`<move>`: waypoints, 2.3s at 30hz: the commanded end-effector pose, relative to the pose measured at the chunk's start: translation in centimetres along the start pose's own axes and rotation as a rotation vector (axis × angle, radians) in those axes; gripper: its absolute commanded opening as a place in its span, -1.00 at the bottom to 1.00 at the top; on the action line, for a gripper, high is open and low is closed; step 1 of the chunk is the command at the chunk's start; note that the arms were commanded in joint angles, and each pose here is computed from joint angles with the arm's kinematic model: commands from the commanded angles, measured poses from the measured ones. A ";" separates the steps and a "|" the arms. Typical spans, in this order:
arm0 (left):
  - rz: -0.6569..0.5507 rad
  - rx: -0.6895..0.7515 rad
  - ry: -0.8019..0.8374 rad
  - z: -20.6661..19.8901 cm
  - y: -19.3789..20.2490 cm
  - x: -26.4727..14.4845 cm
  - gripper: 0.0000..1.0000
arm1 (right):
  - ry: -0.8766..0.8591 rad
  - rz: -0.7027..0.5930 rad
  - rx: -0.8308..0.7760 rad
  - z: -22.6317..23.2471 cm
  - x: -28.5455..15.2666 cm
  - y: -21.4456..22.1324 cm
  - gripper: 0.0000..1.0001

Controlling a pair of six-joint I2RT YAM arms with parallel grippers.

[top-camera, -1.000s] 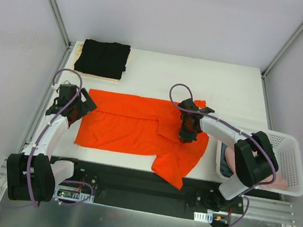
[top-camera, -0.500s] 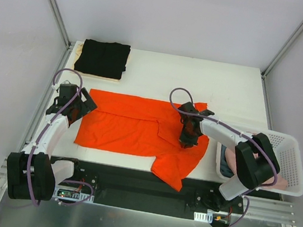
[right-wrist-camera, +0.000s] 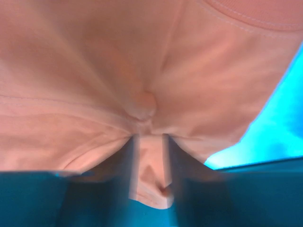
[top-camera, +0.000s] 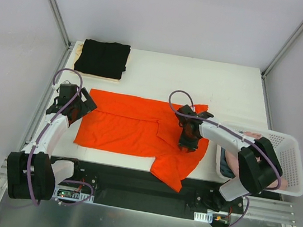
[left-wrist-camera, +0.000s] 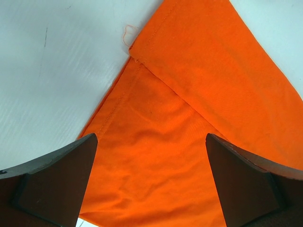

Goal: Fold and stack the t-shirts
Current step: Fold the flattened tshirt in 1/3 of the way

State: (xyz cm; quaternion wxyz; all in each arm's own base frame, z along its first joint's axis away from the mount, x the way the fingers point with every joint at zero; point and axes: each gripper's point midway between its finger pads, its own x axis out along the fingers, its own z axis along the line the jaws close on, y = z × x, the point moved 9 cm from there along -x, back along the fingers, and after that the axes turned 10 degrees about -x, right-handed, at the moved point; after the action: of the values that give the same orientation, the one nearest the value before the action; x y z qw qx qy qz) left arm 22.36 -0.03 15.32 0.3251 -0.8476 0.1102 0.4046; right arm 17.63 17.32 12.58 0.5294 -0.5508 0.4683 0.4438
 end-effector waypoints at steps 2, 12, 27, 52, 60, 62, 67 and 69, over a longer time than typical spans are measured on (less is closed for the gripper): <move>-0.003 0.013 0.052 -1.2 -0.6 -0.7 0.98 | 0.074 -0.152 -0.014 -1.6 -4.1 -0.6 0.30; 0.126 -0.020 0.147 -5.5 -1.6 2.0 0.99 | -0.150 -0.461 -0.081 -0.5 -7.1 -11.5 0.93; 0.303 -0.003 0.093 -8.8 -2.7 11.2 0.98 | -0.246 -0.322 0.099 -2.2 2.1 -20.5 0.93; 0.308 -0.048 0.029 -8.3 -3.2 11.3 0.98 | -0.332 -0.160 0.356 -7.9 5.1 -25.9 0.93; 0.251 -0.083 0.075 -8.7 -3.7 2.7 0.99 | -0.364 -0.352 0.143 -7.0 -3.3 -23.1 0.93; 0.220 -0.121 0.065 -7.7 -2.5 -0.3 0.98 | -0.300 -0.405 0.103 -6.7 -5.7 -19.7 0.93; 0.202 -0.206 -0.121 -1.2 2.2 -4.1 0.99 | -0.195 -0.505 0.033 -6.5 -7.8 -11.0 0.93; 0.173 -0.241 -0.150 0.5 3.3 -5.8 0.99 | -0.224 -0.495 0.017 -6.3 -7.3 -8.7 0.93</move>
State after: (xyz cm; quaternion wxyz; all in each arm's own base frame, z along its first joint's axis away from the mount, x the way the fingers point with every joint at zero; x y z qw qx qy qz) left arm 23.06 -3.05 21.31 0.2312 -0.8820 0.1552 0.3802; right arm 29.24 12.22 22.27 0.6898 -0.5602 0.2621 0.3765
